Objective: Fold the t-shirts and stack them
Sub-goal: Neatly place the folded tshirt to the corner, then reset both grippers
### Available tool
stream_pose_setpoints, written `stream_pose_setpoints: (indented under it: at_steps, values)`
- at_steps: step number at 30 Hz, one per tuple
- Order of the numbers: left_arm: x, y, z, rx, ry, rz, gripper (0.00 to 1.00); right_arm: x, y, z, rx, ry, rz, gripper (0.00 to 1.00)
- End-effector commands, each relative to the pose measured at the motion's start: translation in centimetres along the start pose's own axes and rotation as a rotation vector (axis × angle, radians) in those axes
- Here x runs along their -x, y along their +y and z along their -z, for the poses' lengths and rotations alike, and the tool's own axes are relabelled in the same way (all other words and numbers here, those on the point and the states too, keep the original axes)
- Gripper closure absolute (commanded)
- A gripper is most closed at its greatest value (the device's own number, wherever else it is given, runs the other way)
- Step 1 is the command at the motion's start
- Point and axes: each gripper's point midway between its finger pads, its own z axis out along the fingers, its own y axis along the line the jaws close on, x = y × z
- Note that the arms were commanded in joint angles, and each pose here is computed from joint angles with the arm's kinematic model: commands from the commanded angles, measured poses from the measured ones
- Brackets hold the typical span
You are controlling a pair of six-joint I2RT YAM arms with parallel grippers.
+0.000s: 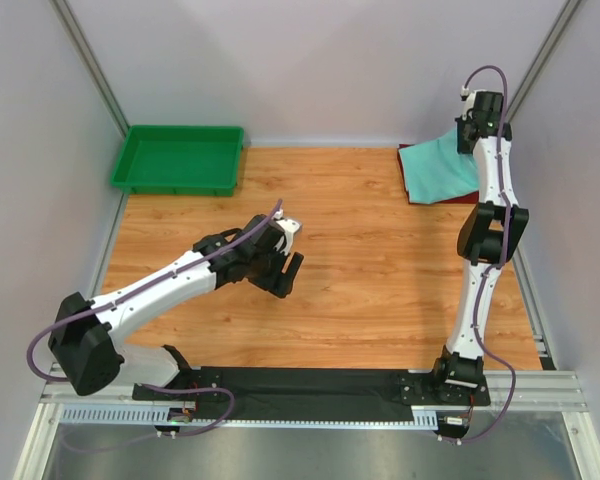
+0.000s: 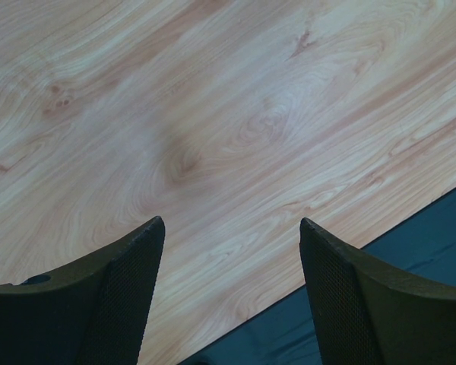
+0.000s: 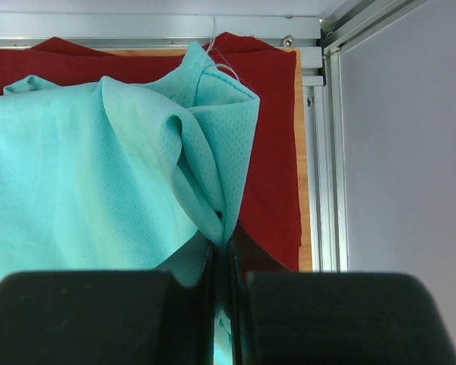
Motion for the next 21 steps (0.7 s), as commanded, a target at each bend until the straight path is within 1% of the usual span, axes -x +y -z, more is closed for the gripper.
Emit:
stream_pose_setpoints:
  at_steps: [1,4,5,6,7,8,10,11,12,13,15,16,17,18,19,20,21]
  values:
    - [1.4,-0.7,0.6,-0.025,-0.022,0.02,0.21,1.7,-0.7,-0.7,-0.018,-0.075,-0.023,1.0]
    - [1.4,-0.6,0.4,-0.024,-0.015,0.02,0.21,1.3,-0.9,-1.4,-0.034,-0.071,-0.023,1.0]
    - [1.4,-0.6,0.3,-0.023,-0.01,0.018,0.21,1.4,-1.1,-1.5,-0.044,-0.078,-0.024,0.95]
    - [1.3,-0.6,0.2,-0.022,-0.007,0.017,0.21,1.4,-1.3,-1.7,-0.054,-0.081,-0.024,0.83]
    - [1.4,-0.5,0.2,-0.021,-0.008,0.019,0.21,1.2,-1.8,-1.8,-0.086,-0.076,-0.026,0.68]
    - [1.3,-0.5,0.2,-0.018,-0.004,0.021,0.21,1.5,-2.2,-2.0,-0.109,-0.087,-0.027,0.36]
    - [1.2,-0.4,0.3,-0.018,-0.006,0.024,0.21,1.9,-3.4,-1.6,-0.175,-0.092,-0.021,0.04]
    - [1.1,-0.3,0.4,-0.014,-0.005,0.028,0.21,3.1,-4.2,-0.6,-0.202,-0.118,-0.028,0.0]
    - [1.2,-0.3,0.8,-0.015,-0.013,0.032,0.21,3.9,-4.6,0.2,-0.216,-0.136,-0.028,0.0]
    - [1.1,-0.2,1.0,-0.014,-0.015,0.034,0.21,5.9,-5.3,2.5,-0.236,-0.186,-0.042,0.0]
    - [1.1,-0.2,2.0,-0.014,-0.028,0.046,0.21,8.0,-5.2,5.5,-0.237,-0.24,-0.075,0.0]
    - [1.0,-0.2,2.4,-0.013,-0.035,0.052,0.22,8.7,-4.3,6.8,-0.203,-0.258,-0.092,0.0]
    - [0.6,-0.1,2.5,-0.013,-0.04,0.066,0.22,9.9,-2.1,10.1,-0.15,-0.288,-0.126,0.0]
    - [0.7,-0.3,3.6,-0.03,-0.076,0.091,0.21,9.7,0.0,11.2,-0.096,-0.287,-0.141,0.0]
    - [0.3,-0.4,3.6,-0.043,-0.089,0.107,0.21,9.3,1.5,12.5,-0.075,-0.276,-0.143,0.0]
    - [0.3,-0.6,4.2,-0.059,-0.114,0.122,0.21,10.4,4.4,16.6,-0.029,-0.311,-0.135,0.0]
    - [0.4,-1.2,5.4,-0.102,-0.157,0.147,0.2,8.1,6.4,16.5,0.008,-0.242,-0.132,0.0]
